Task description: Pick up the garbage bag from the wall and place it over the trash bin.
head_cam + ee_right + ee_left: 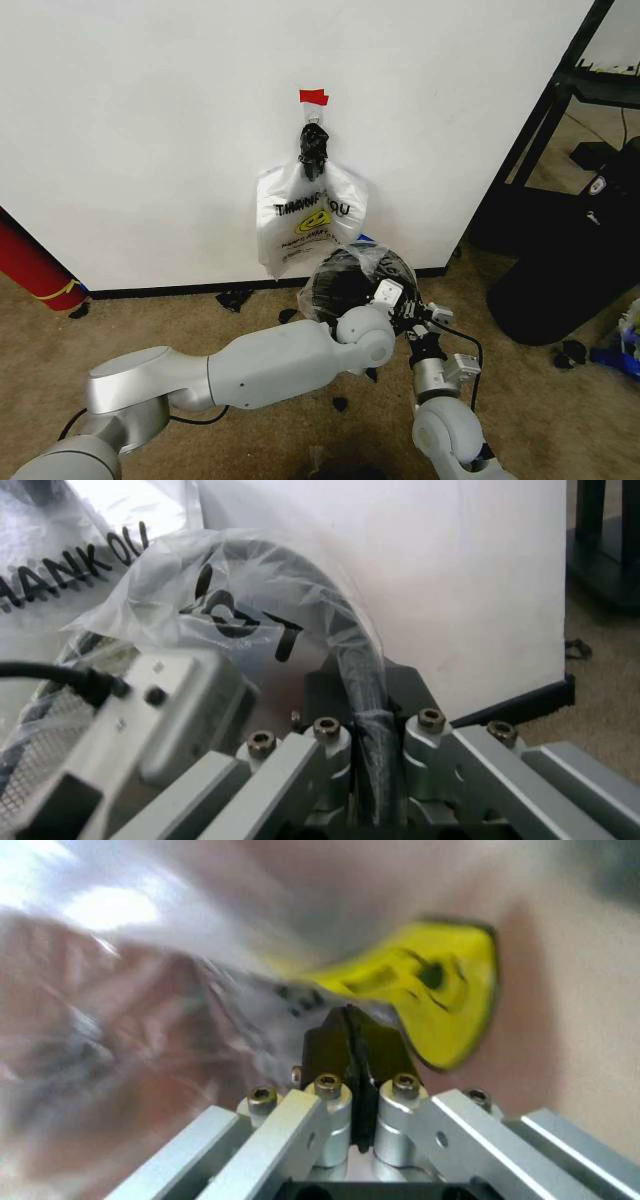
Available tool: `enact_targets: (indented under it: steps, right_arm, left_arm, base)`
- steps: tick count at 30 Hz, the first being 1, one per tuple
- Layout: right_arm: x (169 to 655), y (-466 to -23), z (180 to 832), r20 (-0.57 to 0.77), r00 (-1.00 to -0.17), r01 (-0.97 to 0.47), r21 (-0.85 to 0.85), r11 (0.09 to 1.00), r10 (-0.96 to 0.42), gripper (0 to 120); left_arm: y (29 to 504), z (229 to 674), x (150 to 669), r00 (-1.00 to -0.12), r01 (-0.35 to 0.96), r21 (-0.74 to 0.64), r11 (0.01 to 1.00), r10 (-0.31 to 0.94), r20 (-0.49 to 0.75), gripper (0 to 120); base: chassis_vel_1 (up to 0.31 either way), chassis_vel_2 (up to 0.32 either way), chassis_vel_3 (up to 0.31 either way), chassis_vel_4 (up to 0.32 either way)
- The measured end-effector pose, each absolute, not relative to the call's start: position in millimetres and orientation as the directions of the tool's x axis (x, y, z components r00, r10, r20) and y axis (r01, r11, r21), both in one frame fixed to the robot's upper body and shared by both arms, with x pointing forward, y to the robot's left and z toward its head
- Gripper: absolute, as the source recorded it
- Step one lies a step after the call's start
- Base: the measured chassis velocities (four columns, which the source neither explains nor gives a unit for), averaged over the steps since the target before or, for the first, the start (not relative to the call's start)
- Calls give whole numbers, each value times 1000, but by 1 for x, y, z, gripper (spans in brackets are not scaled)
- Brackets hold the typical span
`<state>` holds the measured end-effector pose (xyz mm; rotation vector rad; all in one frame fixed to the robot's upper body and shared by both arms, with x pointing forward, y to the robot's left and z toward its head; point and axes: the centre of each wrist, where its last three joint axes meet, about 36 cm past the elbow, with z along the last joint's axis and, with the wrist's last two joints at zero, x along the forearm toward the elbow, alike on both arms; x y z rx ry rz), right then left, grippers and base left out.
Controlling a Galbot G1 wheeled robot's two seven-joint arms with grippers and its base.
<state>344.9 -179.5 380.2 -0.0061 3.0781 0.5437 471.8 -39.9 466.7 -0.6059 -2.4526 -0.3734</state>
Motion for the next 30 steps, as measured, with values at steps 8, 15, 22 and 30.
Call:
enact_targets:
  steps: [8, 15, 22, 30]
  right_arm:
    - [344, -175, 382, -18, -1000, -18, 353, 936, -12, 1]
    - [342, -173, 388, -9, -1000, -26, 387, 922, -24, 1]
    - [342, -176, 388, 1, -1000, -21, 393, 919, -23, 1]
    - [338, -169, 386, -7, -999, -50, 375, 926, -51, 1]
  left_arm:
    - [-42, 460, 480, -783, 449, 165, 878, 297, 546, 0]
    - [-42, 431, 484, -795, 421, 167, 892, 274, 541, 0]
    - [-41, 434, 474, -748, 458, 119, 881, 309, 588, 0]
    - [-42, 441, 491, -779, 423, 170, 890, 261, 570, 0]
  base:
    - [0, 0, 0, 0]
    - [0, 0, 0, 0]
    - [0, 0, 0, 0]
    - [0, 0, 0, 0]
